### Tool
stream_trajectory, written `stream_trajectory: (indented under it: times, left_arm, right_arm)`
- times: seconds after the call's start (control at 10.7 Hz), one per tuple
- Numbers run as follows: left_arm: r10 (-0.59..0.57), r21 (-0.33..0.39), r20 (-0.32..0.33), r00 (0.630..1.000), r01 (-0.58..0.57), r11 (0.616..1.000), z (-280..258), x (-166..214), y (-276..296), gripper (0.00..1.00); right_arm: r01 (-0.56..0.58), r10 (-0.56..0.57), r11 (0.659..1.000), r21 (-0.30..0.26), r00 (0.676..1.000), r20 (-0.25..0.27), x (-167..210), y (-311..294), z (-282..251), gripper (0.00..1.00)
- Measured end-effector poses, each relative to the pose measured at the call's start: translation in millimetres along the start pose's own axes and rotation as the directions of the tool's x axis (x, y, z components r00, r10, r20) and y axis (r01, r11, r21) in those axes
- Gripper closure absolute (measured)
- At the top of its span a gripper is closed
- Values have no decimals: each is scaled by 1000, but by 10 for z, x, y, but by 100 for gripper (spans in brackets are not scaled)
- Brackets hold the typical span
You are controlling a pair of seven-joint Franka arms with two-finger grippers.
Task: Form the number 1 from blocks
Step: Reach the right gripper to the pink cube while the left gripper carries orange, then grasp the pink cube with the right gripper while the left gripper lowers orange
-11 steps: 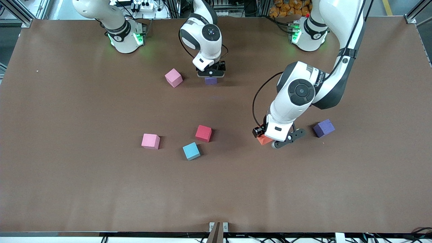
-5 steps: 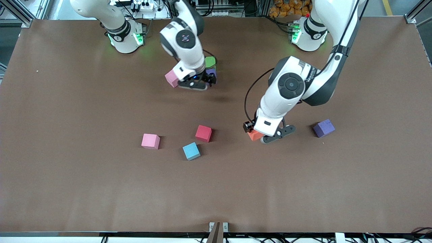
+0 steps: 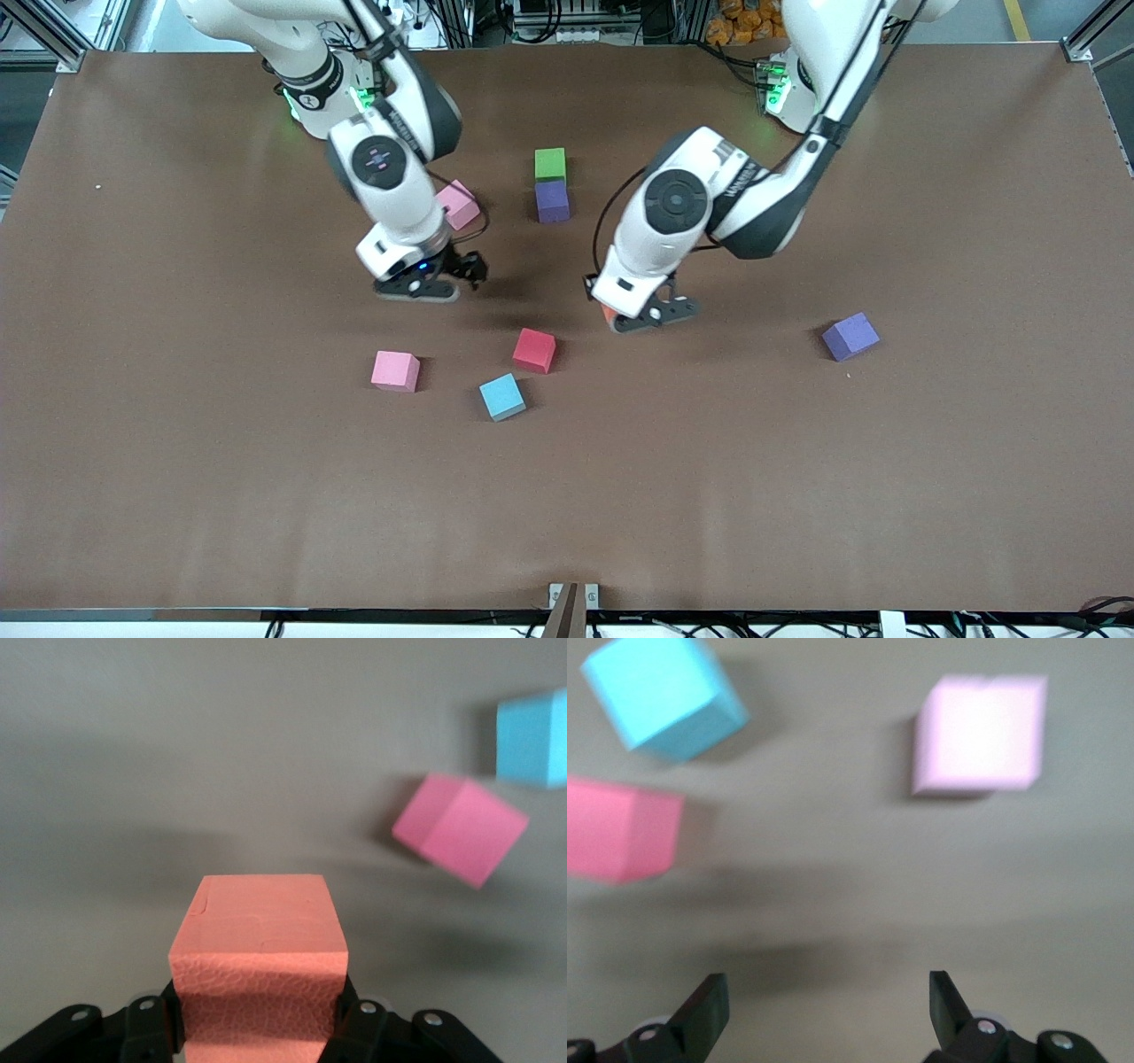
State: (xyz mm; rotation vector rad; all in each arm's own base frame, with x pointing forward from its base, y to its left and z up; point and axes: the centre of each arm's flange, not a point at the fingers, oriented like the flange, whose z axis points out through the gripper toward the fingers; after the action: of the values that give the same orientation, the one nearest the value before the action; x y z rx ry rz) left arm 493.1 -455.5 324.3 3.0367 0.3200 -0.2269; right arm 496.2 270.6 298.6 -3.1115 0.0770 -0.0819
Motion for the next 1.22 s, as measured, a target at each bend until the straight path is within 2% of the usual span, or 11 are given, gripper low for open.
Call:
stream_trajectory:
  times: [0.19,0.47,0.66,0.84,1.22]
  left_arm:
    - [60,39,35,998,-62,997,325,-354,206,39]
    - [119,75,70,990,-124,989,653,-721,387,39]
    - [152,79,79,985,-158,984,852,-922,499,39]
    - [180,67,76,981,-185,980,1059,-1087,604,39]
    - [192,55,75,979,-196,979,1355,-1191,600,39]
  right_arm:
    - [48,-49,999,-2,999,-22,359,439,-58,0]
    - [70,-71,997,-28,997,-31,746,651,122,0]
    - [15,-16,999,-31,1000,-21,924,751,355,0]
    - [-89,89,996,22,996,7,1026,803,527,0]
    - [-110,110,994,23,994,10,1099,783,637,0]
